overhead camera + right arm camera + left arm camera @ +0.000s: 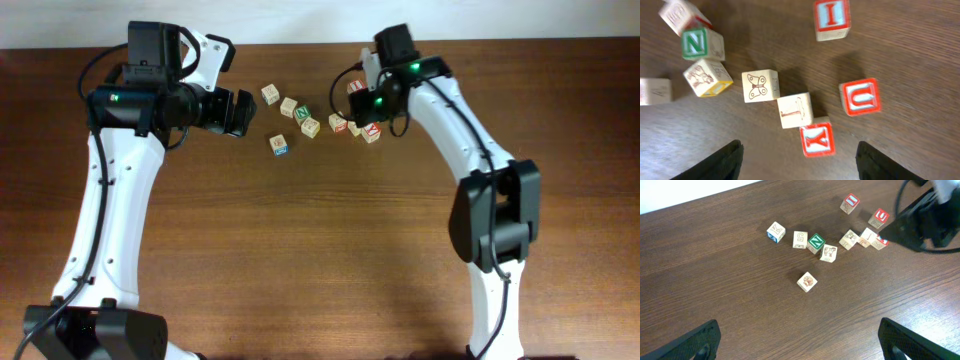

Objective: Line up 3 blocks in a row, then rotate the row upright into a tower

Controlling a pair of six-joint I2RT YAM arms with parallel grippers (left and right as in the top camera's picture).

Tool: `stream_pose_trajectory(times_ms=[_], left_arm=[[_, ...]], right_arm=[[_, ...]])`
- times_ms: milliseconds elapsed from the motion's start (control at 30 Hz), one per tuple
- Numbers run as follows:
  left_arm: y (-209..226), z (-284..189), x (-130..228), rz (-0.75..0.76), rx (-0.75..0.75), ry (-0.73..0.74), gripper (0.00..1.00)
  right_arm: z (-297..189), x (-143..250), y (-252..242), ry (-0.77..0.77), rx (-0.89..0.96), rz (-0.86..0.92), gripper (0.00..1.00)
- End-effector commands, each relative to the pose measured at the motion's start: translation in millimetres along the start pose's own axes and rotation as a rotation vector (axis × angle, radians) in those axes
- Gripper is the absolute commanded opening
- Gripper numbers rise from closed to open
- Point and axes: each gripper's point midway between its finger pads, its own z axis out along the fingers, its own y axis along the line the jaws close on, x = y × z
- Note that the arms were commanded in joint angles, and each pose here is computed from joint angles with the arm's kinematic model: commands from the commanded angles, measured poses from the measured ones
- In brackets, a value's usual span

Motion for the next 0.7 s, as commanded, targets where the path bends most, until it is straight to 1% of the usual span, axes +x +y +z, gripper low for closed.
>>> stream_pose_trajectory(times_ms=[0,167,233,267,367,467,500,567,633,667], left_arm=[[-1,-1,-7,0.017,0.005,-0.016,0.99],[-1,-1,-7,0.017,0.005,-0.016,0.99],[-1,-1,-7,0.017,0.005,-0.016,0.99],[-1,-1,-7,0.017,0.006,-0.016,0.99],[-1,-1,-7,0.017,0.005,-0.016,0.99],[-1,-1,-7,0.017,0.006,-0.016,0.99],[-1,-1,-7,0.017,0.005,-0.016,0.99],[-1,-1,-7,0.017,0.005,-0.016,0.99],[-1,-1,-7,0.017,0.005,-0.016,0.99],[-1,-1,-7,0.017,0.005,-0.016,0.99]], right_arm=[[17,6,-21,0.029,0.097,0.015,0.64],[38,24,-22,0.093,0.095,0.005,0.57],[42,31,-22,0.112,0.094,-0.001,0.48],[44,36,-22,0.126,0.094,-0.001,0.45],[50,43,-23,0.149,0.094,0.001,0.45],[50,45,-23,0.157,0.093,0.002,0.31],[49,49,-23,0.174,0.092,0.004,0.29],[46,62,-22,0.225,0.097,0.056,0.28],[41,84,-17,0.314,0.085,0.145,0.28],[36,96,-9,0.369,0.053,0.178,0.3]])
